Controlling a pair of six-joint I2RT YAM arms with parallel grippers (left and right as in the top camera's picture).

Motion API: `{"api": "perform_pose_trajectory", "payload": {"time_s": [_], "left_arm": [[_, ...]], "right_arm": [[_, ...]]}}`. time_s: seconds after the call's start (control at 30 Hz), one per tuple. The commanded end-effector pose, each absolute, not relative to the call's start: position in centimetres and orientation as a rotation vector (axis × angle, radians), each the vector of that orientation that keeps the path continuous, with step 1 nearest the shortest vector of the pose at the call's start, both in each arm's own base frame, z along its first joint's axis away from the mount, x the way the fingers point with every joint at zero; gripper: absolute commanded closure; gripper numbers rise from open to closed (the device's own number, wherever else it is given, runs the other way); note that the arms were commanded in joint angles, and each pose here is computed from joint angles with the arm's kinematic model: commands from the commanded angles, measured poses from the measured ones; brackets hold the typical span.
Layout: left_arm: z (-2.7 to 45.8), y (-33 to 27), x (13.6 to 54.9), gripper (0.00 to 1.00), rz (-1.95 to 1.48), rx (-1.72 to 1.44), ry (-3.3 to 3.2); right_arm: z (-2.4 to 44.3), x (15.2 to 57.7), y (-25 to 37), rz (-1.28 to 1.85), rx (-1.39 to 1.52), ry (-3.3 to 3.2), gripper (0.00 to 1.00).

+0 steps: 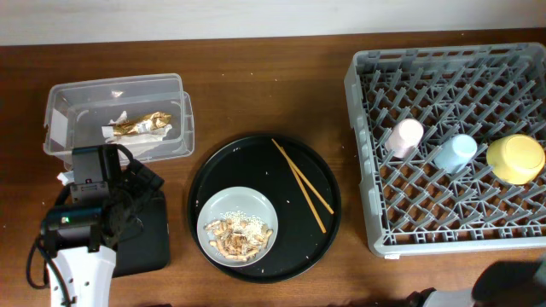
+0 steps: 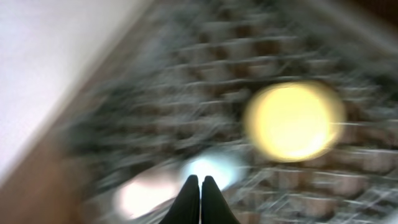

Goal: Sort waste into correct bins and load items into the dishwasher rack
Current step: 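Reach the right gripper to the tray and grasp one chopstick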

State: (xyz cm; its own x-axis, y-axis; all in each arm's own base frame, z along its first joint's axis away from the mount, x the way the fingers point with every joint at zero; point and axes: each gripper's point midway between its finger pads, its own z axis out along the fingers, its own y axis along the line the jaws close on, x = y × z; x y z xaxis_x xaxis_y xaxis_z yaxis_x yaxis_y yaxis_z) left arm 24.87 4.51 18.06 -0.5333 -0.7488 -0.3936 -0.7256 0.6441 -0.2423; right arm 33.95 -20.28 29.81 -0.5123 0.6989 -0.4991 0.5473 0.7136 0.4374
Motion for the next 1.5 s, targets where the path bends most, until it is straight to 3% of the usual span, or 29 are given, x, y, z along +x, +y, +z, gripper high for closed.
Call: {"api": "perform_pose_trajectory", "payload": {"time_s": [0.0,0.1,0.13,0.17,0.4,0.57,0.77,0.87,0.97,1.13,1.23,1.47], "left_arm": [[18.2,4.9,24.7,0.01,-0.045,-1.147,2.395],[18.2,4.9,24.7,0.01,-0.045,-1.147,2.395],[18.2,4.9,24.7,0.01,-0.045,-1.147,2.395],[18.2,4.9,24.7,0.01,-0.045,-1.147,2.395],[18.2,4.9,24.7,0.01,-0.045,-1.147,2.395],[18.2,4.9,24.7,0.01,-0.045,-1.147,2.395],[18.2,4.9,24.7,0.01,-0.045,-1.147,2.395],[18.2,4.9,24.7,0.01,-0.045,-1.147,2.395],[18.2,4.9,24.7,0.01,-0.045,-1.147,2.395],[18.2,4.9,24.7,0.01,-0.045,-1.147,2.395],[18.2,4.9,24.7,0.01,-0.045,-1.147,2.395],[18.2,4.9,24.7,0.01,-0.045,-1.147,2.395]], "right_arm": [[35.6,34.2,-9.9,0.794,0.614,2.175,0.94],[35.2,33.0,-3.7,0.806,0.272,2.297,0.75],[34.8,32.5,-1.2,0.811,0.096,2.334,0.43],[34.3,32.1,1.1,0.824,-0.060,2.360,0.01],[26.8,32.3,9.2,0.626,-0.558,2.635,0.00],[20.7,33.8,11.1,0.323,-0.561,2.874,0.38],[13.5,34.7,14.1,0.081,-0.626,3.044,0.37],[10.5,34.3,15.4,0.045,-0.651,3.120,0.50],[7.9,33.5,16.8,0.008,-0.724,3.173,0.52],[5.7,33.3,17.8,-0.038,-0.784,3.194,0.53],[5.1,33.3,17.8,-0.038,-0.783,3.198,0.62],[2.6,31.8,17.0,-0.056,-0.792,3.241,0.61]]}}
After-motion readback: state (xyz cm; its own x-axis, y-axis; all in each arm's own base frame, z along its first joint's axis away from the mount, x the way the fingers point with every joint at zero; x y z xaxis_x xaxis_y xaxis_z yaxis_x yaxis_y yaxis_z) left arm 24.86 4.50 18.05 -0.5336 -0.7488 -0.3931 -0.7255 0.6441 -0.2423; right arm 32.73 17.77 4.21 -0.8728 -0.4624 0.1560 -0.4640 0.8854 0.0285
